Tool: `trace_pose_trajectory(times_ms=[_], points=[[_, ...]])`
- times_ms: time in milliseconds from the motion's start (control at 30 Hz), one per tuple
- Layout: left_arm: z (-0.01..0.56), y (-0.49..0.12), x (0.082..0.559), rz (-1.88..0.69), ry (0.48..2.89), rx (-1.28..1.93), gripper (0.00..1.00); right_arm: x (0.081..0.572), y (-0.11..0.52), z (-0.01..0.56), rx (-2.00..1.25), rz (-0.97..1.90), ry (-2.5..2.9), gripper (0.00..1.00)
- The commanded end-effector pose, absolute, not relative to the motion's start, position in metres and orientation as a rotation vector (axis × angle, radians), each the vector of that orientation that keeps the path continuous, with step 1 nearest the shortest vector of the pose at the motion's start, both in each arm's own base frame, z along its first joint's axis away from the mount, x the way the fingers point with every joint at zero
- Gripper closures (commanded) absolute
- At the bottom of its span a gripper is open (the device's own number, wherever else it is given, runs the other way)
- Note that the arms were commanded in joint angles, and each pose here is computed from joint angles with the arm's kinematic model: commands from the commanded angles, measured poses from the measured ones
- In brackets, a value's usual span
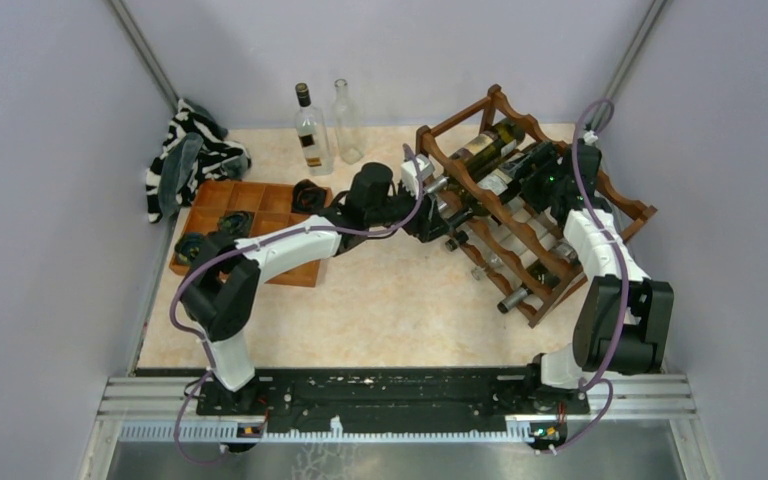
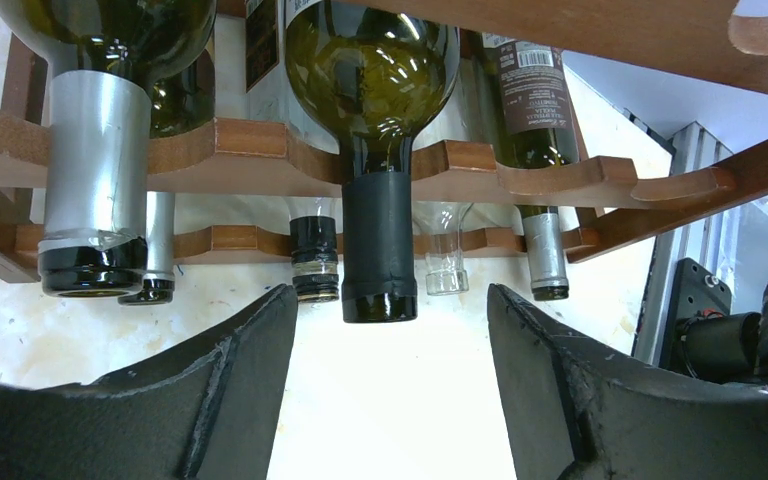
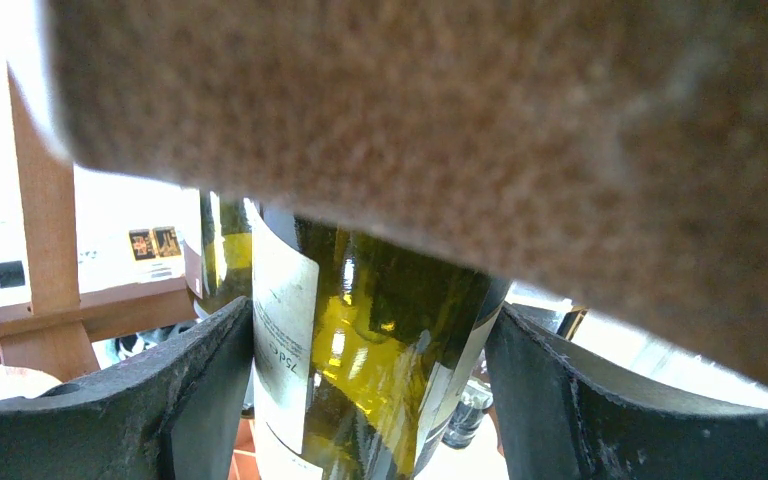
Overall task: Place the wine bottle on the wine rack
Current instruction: Place the wine bottle in the wine rack.
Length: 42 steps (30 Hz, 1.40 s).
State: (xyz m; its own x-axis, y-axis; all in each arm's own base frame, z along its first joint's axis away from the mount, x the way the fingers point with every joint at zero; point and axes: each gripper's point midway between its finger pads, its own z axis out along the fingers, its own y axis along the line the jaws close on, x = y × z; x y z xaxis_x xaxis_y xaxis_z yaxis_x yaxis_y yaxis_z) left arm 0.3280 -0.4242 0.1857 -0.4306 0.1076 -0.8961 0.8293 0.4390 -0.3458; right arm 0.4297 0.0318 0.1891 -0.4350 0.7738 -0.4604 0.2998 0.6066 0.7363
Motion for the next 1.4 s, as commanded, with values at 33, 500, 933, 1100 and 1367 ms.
trace_pose_trajectory(times_ms=[33,500,933,1100,1367], points=[[0.179,-0.431,0.338,-1.031,1.838,0.818,0.25,0.449,0.027,0.226,0.845,0.794,1.89,0.64],[0.16,-0.453,0.346,-1.038,1.883,0.843,0.44,0.451,0.025,0.23,0.841,0.78,1.876,0.6],[0.177,-0.47,0.352,-1.101,1.834,0.826,0.99,0.452,0.027,0.23,0.807,0.783,1.895,0.25],[0.183,-0.473,0.356,-1.114,1.817,0.796,1.0,0.454,0.027,0.231,0.795,0.776,1.902,0.02],[0.188,-0.48,0.366,-1.111,1.811,0.764,1.0,0.454,0.026,0.229,0.797,0.771,1.911,0.02]])
